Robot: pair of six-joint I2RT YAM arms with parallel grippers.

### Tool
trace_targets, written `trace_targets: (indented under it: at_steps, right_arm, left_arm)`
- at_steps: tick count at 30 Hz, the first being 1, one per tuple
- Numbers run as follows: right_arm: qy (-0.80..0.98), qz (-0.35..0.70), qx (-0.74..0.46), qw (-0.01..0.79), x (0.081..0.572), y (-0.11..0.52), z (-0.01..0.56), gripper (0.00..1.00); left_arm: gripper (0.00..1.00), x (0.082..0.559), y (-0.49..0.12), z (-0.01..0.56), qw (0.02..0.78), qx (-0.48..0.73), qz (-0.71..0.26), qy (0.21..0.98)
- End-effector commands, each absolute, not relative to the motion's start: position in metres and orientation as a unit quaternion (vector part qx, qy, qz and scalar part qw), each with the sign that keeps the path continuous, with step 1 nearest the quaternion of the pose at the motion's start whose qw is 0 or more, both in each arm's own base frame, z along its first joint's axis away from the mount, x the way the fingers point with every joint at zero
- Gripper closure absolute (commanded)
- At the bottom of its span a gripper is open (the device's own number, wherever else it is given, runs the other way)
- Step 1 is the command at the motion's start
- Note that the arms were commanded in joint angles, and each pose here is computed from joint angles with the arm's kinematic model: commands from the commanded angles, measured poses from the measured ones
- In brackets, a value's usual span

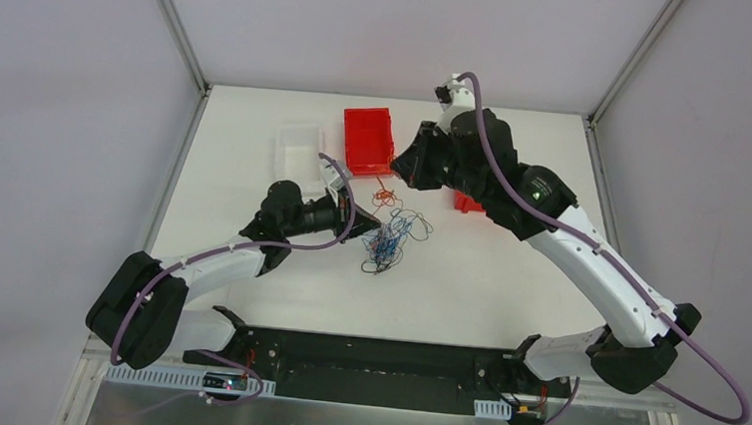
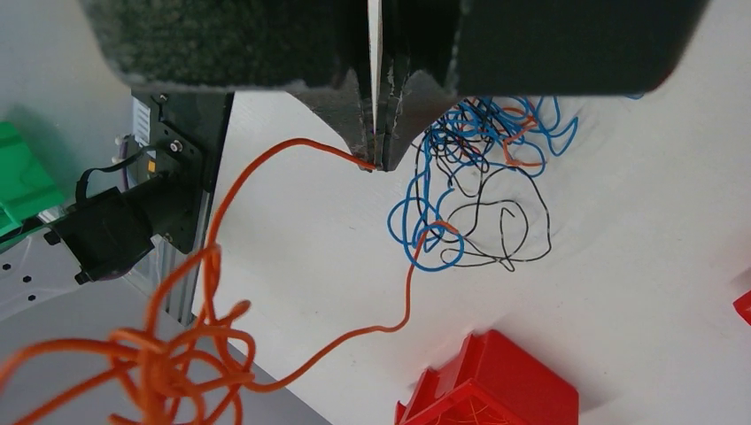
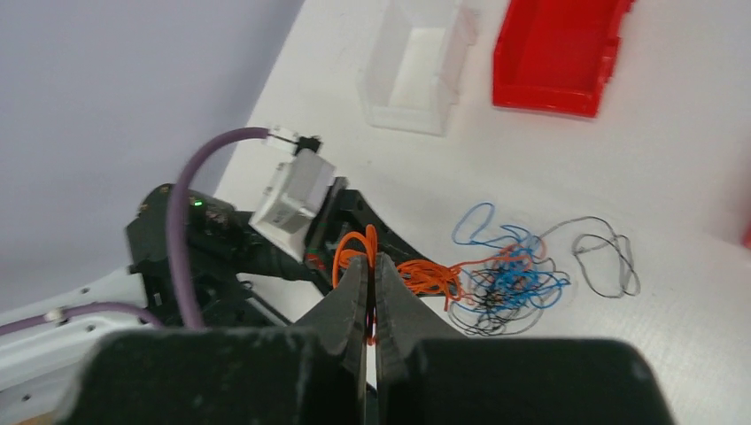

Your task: Untangle the cables

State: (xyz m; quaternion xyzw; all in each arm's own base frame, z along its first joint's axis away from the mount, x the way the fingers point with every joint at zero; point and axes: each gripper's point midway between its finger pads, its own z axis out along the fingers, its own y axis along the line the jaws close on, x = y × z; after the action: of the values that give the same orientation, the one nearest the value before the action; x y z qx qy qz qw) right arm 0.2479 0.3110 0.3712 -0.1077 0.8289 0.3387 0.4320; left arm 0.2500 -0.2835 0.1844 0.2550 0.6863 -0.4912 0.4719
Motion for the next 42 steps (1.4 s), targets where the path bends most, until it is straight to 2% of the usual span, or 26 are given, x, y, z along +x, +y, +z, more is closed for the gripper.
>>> trace_targets:
  at_steps: [1, 5, 11, 18, 22, 27, 30, 35, 42]
  right_arm:
    - [0.817, 0.266, -0.023, 0.512, 0.271, 0.261, 0.38, 1.0]
    - [0.818, 0.157, 0.123, 0.54, 0.301, 0.169, 0.35, 1.0]
    - [0.807, 0.135, 0.231, 0.527, 0.3, 0.087, 0.317, 1.0]
    - [0.802, 0.071, 0.33, 0.493, 0.292, 0.022, 0.275, 1.0]
    - [0.776, 0.052, 0.417, 0.471, 0.284, -0.013, 0.248, 1.0]
    - [0.766, 0.057, 0.445, 0.46, 0.281, -0.025, 0.23, 1.0]
    - [0.758, 0.052, 0.453, 0.466, 0.278, -0.036, 0.23, 1.0]
    - [0.788, 0.121, 0.386, 0.464, 0.298, -0.006, 0.241, 1.0]
    - [0.8, 0.17, 0.356, 0.451, 0.337, 0.013, 0.264, 1.0]
  left_arm:
    - [1.0, 0.252, -0.286, 0.2, 0.488, 0.258, -0.489, 0.675]
    - [1.0, 0.271, -0.268, 0.187, 0.496, 0.214, -0.422, 0.728]
    - [1.0, 0.286, -0.25, 0.175, 0.505, 0.178, -0.365, 0.762]
    - [1.0, 0.32, -0.179, 0.145, 0.506, 0.01, -0.261, 0.822]
    - [1.0, 0.324, -0.117, 0.125, 0.502, -0.096, -0.138, 0.848]
    - [1.0, 0.319, -0.085, 0.126, 0.507, -0.139, -0.079, 0.847]
    - [1.0, 0.319, -0.082, 0.125, 0.507, -0.14, -0.073, 0.847]
    - [1.0, 0.32, -0.131, 0.136, 0.501, -0.046, -0.181, 0.845]
    - [1.0, 0.318, -0.153, 0.14, 0.486, -0.003, -0.223, 0.845]
